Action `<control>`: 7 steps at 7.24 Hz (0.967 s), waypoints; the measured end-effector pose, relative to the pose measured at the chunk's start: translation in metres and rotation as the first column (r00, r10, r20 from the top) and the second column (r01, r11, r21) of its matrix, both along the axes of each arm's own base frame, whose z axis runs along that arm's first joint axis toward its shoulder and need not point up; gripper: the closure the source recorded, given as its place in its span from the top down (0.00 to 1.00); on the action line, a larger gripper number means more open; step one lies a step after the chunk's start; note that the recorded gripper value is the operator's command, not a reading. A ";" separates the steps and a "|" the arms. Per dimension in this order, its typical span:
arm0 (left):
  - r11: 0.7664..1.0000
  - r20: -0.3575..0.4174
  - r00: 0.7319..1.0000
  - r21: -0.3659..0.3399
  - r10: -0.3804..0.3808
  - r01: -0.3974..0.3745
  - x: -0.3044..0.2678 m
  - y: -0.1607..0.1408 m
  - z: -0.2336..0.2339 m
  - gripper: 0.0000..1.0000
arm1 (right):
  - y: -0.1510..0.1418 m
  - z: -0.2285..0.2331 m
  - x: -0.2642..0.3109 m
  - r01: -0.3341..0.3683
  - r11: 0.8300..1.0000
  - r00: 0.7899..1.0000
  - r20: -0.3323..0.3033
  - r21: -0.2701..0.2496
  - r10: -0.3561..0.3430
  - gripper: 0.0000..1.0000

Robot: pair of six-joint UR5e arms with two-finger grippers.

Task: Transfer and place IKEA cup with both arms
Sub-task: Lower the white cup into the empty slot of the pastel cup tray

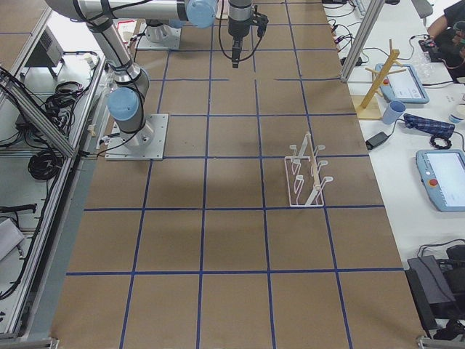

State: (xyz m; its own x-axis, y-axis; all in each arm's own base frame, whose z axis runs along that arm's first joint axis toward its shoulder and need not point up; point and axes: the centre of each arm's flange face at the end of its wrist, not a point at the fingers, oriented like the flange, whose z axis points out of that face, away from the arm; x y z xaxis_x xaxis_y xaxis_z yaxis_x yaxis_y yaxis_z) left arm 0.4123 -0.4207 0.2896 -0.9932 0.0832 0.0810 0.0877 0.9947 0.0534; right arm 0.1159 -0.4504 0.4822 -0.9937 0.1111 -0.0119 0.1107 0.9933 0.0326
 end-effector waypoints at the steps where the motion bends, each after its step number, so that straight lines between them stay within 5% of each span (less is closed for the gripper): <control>1: 1.000 -0.008 1.000 0.005 0.000 0.000 -0.002 0.001 -0.005 0.00 | 0.001 0.001 0.000 -0.003 1.000 1.000 -0.001 -0.002 0.003 1.00; 4: 1.000 -0.030 0.999 0.013 0.015 -0.014 -0.007 0.001 -0.026 0.05 | 0.002 0.002 0.000 -0.005 1.000 1.000 0.000 -0.004 0.005 1.00; 7: 1.000 -0.031 0.999 0.012 0.014 -0.014 -0.007 0.000 -0.032 0.45 | 0.002 0.002 0.000 -0.006 1.000 1.000 0.000 -0.004 0.006 1.00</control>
